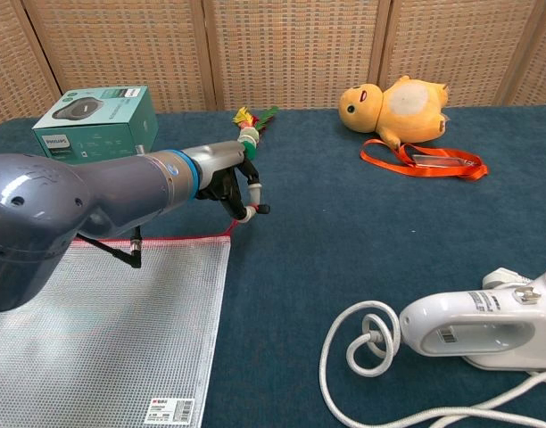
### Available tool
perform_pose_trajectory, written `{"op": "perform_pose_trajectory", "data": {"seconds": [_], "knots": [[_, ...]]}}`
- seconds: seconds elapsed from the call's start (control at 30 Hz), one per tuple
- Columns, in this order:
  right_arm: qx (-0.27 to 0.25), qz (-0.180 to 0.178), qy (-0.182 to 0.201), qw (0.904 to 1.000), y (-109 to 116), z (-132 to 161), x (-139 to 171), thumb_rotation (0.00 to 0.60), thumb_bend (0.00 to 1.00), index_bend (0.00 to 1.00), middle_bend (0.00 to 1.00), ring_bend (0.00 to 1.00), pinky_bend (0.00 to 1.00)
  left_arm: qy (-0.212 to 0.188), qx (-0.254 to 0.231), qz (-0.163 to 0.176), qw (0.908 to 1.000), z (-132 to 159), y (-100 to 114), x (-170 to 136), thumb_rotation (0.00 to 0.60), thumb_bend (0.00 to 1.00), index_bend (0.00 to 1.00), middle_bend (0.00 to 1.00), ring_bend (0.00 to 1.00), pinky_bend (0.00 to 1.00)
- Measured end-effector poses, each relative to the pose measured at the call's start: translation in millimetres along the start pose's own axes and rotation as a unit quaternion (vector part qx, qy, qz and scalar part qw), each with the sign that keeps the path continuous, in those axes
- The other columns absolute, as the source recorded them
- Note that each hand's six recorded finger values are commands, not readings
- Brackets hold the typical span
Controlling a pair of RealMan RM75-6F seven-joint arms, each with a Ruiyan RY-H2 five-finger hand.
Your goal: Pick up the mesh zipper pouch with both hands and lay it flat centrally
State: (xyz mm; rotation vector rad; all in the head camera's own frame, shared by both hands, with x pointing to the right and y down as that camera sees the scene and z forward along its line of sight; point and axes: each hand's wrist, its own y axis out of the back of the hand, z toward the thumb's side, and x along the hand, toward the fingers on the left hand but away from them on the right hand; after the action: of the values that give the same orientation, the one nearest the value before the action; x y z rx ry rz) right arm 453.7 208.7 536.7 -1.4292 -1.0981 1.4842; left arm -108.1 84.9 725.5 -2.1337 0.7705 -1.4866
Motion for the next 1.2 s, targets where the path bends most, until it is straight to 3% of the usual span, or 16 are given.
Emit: {"op": "perform_pose_trajectory", "data": {"seconds": [0.2, 0.27, 0.37, 0.43, 0.53, 0.67, 0.9, 1.0, 1.2], "knots": [[0.001, 0.011, 0.006, 0.9999, 0, 1, -7, 0.6, 0.0, 0.11, 0.0, 0.0, 0.0, -0.031, -0.026, 0.02, 0.999, -3, 28, -16, 0.6, 0.76, 0.86, 0.98, 0.95, 1.0], [0.006, 0.012, 0.013, 0.9998, 3, 4, -15, 0.6, 0.0, 0.16, 0.06, 0.01, 0.0, -0.05, -0.04, 0.029, 0.9975, -2, 41, -24, 0.6, 0.76, 0.86, 0.98, 0.95, 1.0], [0.006, 0.005, 0.034, 0.9994, 12, 14, -30, 0.6, 0.0, 0.2, 0.25, 0.14, 0.08, -0.078, -0.066, 0.035, 0.9941, 1, 55, -36, 0.6, 0.76, 0.86, 0.98, 0.95, 1.0], [-0.004, 0.012, 0.047, 0.9988, 15, 21, -39, 0.6, 0.0, 0.2, 0.45, 0.35, 0.31, -0.096, -0.086, 0.035, 0.9911, 2, 64, -44, 0.6, 0.76, 0.86, 0.98, 0.95, 1.0], [-0.035, 0.041, 0.074, 0.9958, 17, 39, -57, 0.6, 0.0, 0.22, 0.66, 0.58, 0.64, -0.121, -0.1, 0.044, 0.9867, 6, 78, -55, 0.6, 0.76, 0.86, 0.98, 0.95, 1.0], [-0.097, 0.112, 0.094, 0.9844, 12, 65, -82, 0.6, 0.0, 0.26, 0.78, 0.72, 0.87, -0.147, -0.11, 0.062, 0.9811, 10, 97, -69, 0.6, 0.76, 0.86, 0.98, 0.95, 1.0], [-0.193, 0.231, 0.098, 0.9485, -3, 123, -132, 0.6, 0.0, 0.31, 0.84, 0.8, 0.99, -0.172, -0.097, 0.091, 0.9761, 20, 114, -77, 0.6, 0.76, 0.86, 0.98, 0.95, 1.0], [-0.241, 0.271, 0.094, 0.9272, -8, 151, -148, 0.6, 0.0, 0.34, 0.86, 0.83, 1.0, -0.179, -0.095, 0.096, 0.9745, 24, 116, -78, 0.6, 0.76, 0.86, 0.98, 0.95, 1.0], [-0.33, 0.349, 0.083, 0.8731, -20, 207, -158, 0.6, 0.0, 0.37, 0.89, 0.85, 1.0, -0.19, -0.098, 0.104, 0.9714, 33, 112, -74, 0.6, 0.76, 0.86, 0.98, 0.95, 1.0]]}}
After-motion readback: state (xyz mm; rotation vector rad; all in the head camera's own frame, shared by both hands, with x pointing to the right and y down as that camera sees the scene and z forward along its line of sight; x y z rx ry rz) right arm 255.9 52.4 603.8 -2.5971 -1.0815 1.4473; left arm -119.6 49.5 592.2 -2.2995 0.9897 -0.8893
